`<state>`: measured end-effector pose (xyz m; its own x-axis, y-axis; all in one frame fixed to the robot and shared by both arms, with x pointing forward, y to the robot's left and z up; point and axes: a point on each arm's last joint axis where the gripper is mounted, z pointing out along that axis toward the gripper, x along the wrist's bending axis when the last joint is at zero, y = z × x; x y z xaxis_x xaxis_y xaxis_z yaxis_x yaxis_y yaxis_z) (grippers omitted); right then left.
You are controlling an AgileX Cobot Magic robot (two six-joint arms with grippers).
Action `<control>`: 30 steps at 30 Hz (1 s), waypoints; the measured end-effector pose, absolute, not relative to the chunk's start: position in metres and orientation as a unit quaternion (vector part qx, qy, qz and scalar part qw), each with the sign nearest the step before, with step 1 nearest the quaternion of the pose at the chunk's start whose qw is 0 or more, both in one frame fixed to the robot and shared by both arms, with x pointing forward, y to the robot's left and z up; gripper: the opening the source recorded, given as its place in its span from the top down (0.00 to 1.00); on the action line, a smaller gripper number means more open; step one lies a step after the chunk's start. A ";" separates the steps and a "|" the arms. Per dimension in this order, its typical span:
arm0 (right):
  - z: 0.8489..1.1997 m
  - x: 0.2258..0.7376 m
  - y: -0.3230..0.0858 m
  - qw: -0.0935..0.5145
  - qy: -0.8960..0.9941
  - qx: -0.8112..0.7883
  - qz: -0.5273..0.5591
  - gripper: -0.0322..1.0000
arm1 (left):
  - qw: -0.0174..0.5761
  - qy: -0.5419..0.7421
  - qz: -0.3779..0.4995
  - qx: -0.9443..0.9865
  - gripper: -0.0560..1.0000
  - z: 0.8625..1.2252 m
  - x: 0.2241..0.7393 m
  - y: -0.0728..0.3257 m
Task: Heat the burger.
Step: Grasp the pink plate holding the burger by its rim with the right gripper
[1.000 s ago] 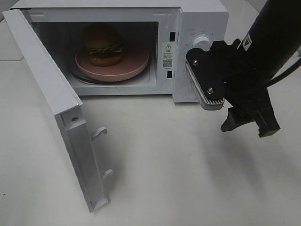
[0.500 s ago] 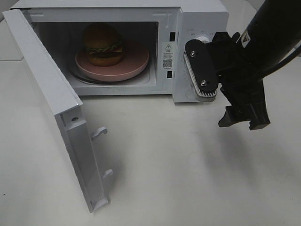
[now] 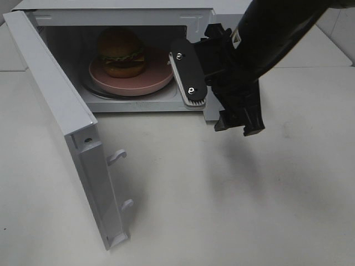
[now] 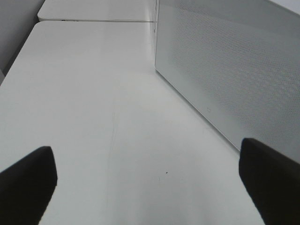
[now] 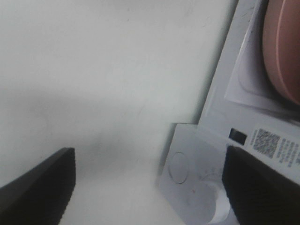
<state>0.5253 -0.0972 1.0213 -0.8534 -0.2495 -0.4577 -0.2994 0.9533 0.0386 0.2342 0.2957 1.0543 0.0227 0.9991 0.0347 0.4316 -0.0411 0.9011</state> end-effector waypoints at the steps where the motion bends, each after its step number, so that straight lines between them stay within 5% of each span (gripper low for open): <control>1: 1.021 0.525 -0.097 0.230 0.961 -0.143 0.054 0.16 | 0.371 0.585 0.383 0.612 0.02 1.054 0.234 0.296; 30: 0.987 0.580 -0.035 0.268 0.950 -0.122 0.107 0.17 | 0.371 0.585 0.383 0.612 0.02 1.054 0.234 0.296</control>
